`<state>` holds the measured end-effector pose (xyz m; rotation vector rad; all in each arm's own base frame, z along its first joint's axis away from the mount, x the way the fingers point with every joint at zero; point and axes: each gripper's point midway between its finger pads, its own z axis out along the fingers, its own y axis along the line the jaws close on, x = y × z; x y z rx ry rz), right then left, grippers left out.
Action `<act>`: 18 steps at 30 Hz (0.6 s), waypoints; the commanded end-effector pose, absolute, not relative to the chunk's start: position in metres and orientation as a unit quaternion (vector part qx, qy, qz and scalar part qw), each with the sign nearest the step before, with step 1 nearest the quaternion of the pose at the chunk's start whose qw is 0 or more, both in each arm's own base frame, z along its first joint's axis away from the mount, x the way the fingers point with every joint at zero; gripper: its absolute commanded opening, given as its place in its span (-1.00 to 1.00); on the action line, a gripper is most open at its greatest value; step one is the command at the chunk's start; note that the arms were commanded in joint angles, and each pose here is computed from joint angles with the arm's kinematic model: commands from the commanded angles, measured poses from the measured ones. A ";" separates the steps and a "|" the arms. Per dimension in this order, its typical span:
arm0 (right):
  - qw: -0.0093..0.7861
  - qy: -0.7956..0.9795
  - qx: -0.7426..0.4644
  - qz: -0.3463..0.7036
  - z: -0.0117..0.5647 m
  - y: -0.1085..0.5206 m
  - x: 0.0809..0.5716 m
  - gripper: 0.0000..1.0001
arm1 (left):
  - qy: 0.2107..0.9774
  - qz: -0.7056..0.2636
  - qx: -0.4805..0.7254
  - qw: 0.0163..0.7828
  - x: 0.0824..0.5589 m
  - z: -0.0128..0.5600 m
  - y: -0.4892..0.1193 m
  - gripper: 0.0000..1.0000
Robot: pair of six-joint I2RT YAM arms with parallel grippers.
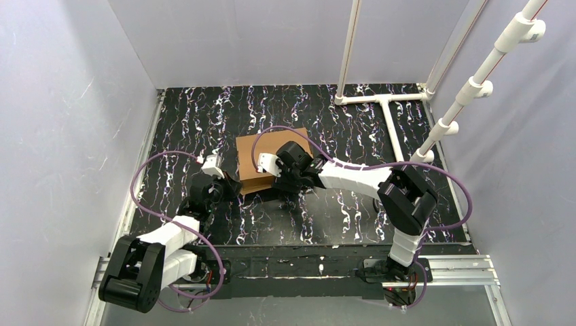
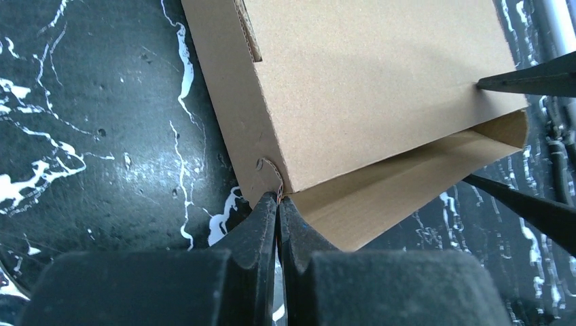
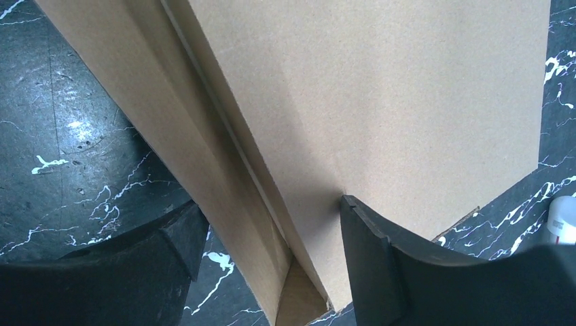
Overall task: Fold the paper box
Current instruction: Close the paper box at the center of the board.
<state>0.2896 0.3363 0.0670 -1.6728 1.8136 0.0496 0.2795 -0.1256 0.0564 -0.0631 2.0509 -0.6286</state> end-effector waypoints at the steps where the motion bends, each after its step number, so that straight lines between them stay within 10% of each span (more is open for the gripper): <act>1: 0.206 0.724 -0.653 0.083 0.003 0.324 0.240 0.51 | 0.786 -0.370 -0.031 0.494 0.280 0.113 -0.158 -1.00; 18: 0.266 0.659 -0.684 0.166 0.070 0.344 0.220 0.97 | 0.830 -0.308 -0.031 0.463 0.301 0.087 -0.150 -1.00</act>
